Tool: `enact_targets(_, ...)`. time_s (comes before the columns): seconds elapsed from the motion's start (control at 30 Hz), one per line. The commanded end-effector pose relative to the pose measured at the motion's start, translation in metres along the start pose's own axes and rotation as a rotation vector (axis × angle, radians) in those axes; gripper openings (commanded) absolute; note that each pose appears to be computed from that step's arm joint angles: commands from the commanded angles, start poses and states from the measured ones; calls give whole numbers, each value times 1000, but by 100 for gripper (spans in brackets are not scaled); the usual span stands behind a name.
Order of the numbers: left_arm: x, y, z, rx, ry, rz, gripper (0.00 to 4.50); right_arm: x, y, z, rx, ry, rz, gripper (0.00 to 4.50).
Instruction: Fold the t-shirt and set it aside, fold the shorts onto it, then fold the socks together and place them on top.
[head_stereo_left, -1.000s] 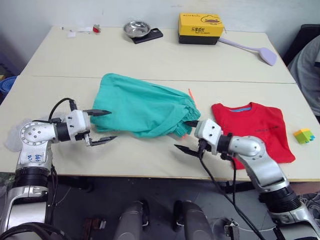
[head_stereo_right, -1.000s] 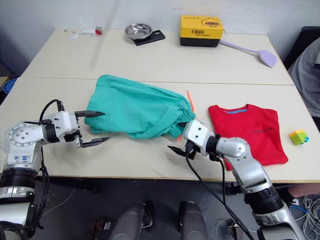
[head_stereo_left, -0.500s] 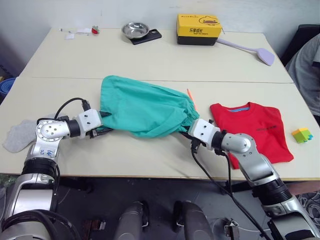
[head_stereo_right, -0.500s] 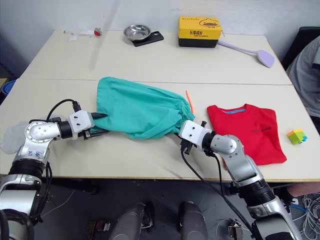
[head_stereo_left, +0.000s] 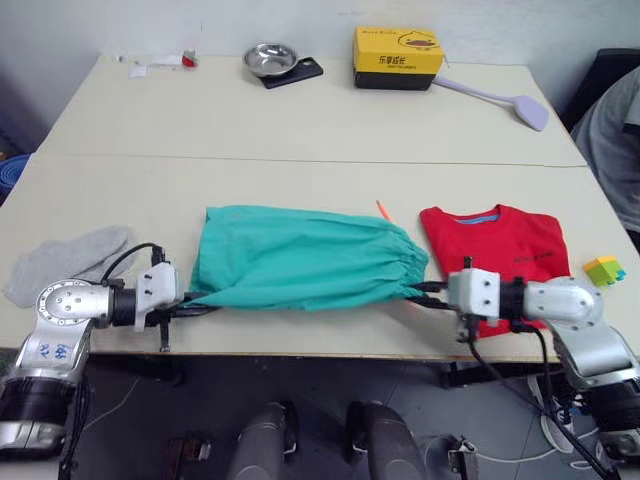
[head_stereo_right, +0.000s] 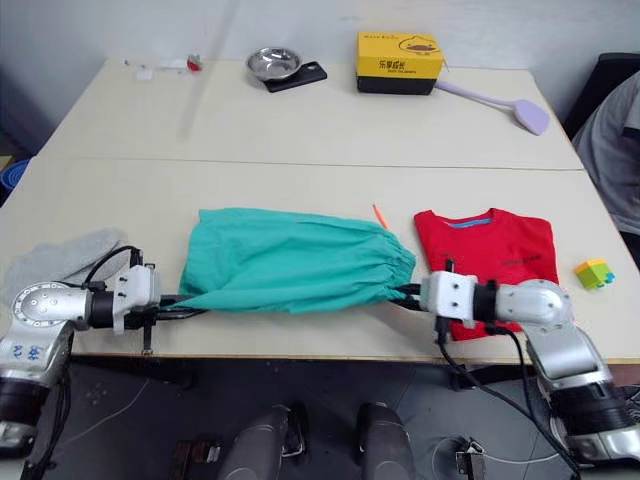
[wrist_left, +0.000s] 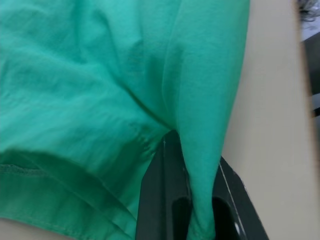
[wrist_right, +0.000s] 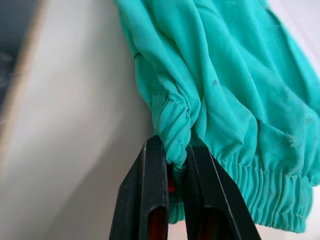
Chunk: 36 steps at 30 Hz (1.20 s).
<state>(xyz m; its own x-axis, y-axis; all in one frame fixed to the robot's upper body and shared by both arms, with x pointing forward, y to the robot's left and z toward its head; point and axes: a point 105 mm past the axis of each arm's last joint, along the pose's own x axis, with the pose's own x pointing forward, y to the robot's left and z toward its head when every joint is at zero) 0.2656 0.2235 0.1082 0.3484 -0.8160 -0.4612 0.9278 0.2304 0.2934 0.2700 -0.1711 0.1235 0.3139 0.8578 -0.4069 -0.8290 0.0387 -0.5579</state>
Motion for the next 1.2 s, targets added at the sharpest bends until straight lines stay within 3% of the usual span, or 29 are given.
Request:
enact_targets(0.03,-5,-4,14,15,-20,35,0,-10,2,3,-49,-24,15,3)
enact_targets(0.2,-3,-12,19,-85,-79,56,0,-10,4,-6,46,-47,-16,3)
enact_targets(0.33,-14,-10,23,-91,-89,72,103,-15,10,1,153,-90,12,143)
enact_targets(0.43,-28,-11,42,-123,-181,29,199,-29,15,4,286,-66,34,248)
enact_targets(0.63,-40,-19,73,-328,-295,-79,199,-45,-2,42,531,-222,-7,248)
enact_targets(0.73,-26,-10,94,-313,-388,-81,136,-18,-13,58,527,-261,-42,186)
enact_targets(0.87,10,1,98,-229,-397,-36,0,35,-21,58,445,-208,-136,41)
enact_targets(0.9,20,5,96,-218,-398,-12,0,47,-24,57,414,-191,-171,5)
enact_targets(1.03,55,10,84,-179,-334,9,0,78,-23,55,369,-161,-223,1)
enact_targets(1.1,75,12,75,-169,-298,28,0,92,-12,47,306,-88,-198,1)
enact_targets(1.2,90,34,63,-199,-280,179,0,100,-9,31,302,-22,-250,1)
